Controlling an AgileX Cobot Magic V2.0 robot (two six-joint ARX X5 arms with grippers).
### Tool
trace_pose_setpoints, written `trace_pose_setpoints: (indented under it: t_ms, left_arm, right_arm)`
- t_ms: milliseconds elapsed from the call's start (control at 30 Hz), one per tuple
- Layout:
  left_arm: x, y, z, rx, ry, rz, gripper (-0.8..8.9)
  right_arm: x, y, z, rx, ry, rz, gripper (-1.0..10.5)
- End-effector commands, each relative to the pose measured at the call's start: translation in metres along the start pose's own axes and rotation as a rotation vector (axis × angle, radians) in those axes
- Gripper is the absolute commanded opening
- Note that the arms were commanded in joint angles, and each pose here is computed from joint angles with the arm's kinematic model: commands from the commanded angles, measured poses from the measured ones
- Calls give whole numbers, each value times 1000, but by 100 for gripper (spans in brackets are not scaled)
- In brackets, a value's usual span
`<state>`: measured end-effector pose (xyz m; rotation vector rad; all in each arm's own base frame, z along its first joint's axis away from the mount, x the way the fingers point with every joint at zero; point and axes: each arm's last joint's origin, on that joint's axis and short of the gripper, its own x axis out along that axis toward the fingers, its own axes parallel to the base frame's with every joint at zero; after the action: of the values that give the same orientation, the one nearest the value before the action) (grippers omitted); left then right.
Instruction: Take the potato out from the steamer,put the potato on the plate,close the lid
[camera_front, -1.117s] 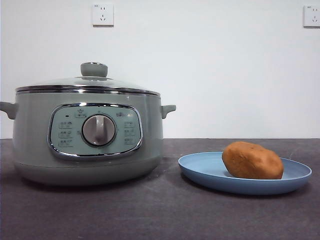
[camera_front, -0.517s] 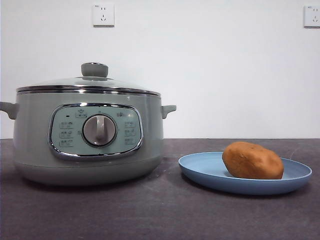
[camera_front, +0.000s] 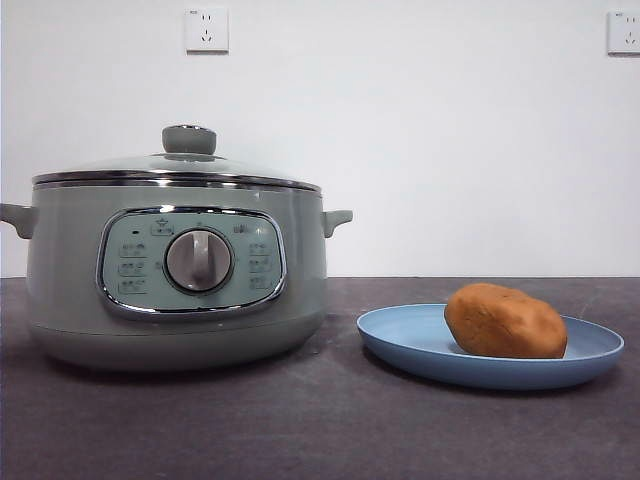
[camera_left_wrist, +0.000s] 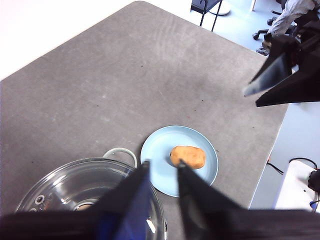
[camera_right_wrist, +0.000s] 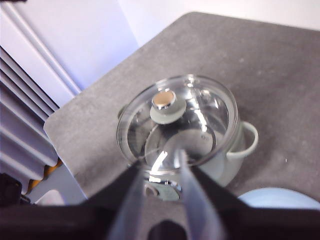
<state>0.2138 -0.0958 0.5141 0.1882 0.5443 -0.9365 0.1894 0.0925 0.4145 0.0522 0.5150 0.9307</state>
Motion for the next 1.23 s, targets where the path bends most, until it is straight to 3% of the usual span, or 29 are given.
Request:
trace_pose_setpoints:
  t_ms: [33,567,633,867,1000,1233]
  left_arm:
    - [2,0,-5,-48,50,-14,-4]
    - [2,0,-5,-44,45,-13,-4]
    - [1,2,-2,-82,20,5,-4]
    - [-18,-9,-15,6,-13,138,-3]
    - [-14,-15,-46,2,-137,177,-4]
    - [7,-24,-160,-61,-453,253,-4]
  right_arm:
    - [0,0,0,-7,2,-3,-11]
    - [0,0,0,-7,1,-3,-11]
    - [0,0,0,-7,1,-3,-11]
    - [0,0,0,-7,1,-3,-11]
    - [0,0,0,-7,1,-3,0]
    - [0,0,0,-7,1,-2,1]
